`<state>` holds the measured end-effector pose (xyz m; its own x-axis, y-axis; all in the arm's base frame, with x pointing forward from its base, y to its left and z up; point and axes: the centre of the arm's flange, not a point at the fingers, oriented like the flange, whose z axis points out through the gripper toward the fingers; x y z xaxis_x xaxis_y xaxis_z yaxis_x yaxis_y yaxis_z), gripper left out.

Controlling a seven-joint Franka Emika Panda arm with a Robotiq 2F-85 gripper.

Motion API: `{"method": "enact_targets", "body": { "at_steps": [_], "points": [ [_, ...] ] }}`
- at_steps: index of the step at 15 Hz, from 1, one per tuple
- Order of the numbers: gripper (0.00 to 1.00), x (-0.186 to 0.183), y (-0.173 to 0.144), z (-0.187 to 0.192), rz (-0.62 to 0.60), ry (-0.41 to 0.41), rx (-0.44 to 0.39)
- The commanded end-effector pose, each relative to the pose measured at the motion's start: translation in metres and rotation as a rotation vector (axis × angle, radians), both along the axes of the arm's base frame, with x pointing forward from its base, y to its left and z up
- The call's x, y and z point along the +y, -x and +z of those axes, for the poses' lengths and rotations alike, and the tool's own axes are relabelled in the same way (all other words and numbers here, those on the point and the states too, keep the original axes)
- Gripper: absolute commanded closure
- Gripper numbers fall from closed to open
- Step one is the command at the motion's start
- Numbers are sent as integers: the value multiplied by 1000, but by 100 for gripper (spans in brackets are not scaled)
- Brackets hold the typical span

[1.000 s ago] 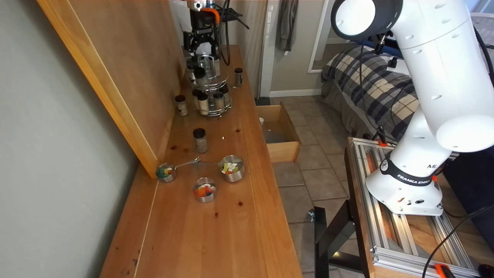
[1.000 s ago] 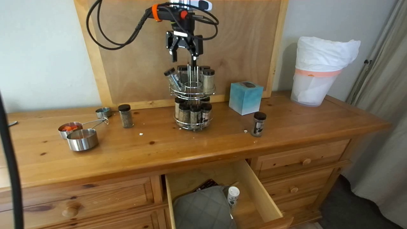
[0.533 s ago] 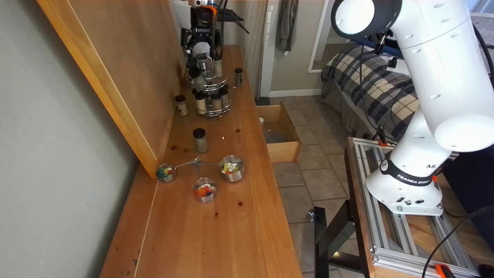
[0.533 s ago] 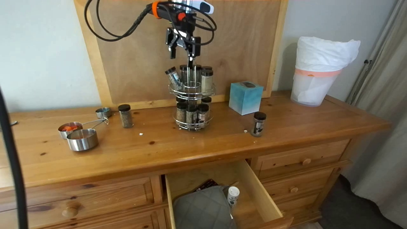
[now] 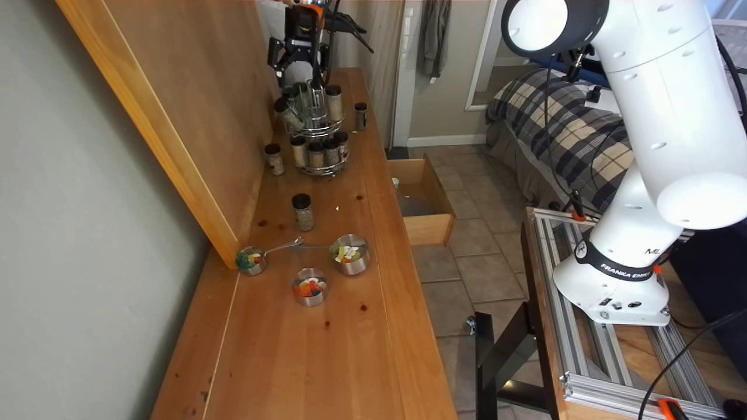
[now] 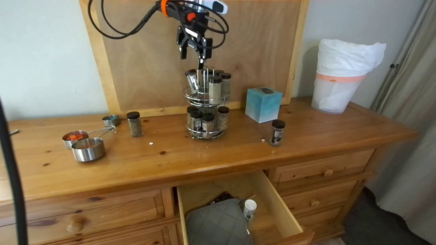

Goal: Turn the spice rack to the right, twice

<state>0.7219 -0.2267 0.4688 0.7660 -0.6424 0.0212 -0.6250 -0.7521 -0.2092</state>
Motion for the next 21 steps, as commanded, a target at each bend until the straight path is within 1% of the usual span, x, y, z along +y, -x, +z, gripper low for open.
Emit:
{"method": "enact_targets", "body": {
  "at_steps": [1, 6, 8, 9, 10, 12, 16, 18, 19, 20, 21],
  "points": [
    [0, 4, 6, 10, -10, 2, 10],
    [0, 4, 6, 7, 35, 21, -4],
    [0, 10, 11, 17, 82, 55, -5],
    [0, 16, 16, 26, 143, 70, -3],
    [0, 22, 23, 36, 189, 104, 3],
    [0, 36, 40, 57, 281, 166, 49],
    [0, 73, 72, 92, 458, 262, 124],
    [0, 86, 77, 100, 547, 299, 163],
    [0, 85, 74, 103, 614, 248, 145],
    [0, 81, 53, 106, 519, 261, 128],
    [0, 86, 56, 108, 557, 257, 129]
  ]
}}
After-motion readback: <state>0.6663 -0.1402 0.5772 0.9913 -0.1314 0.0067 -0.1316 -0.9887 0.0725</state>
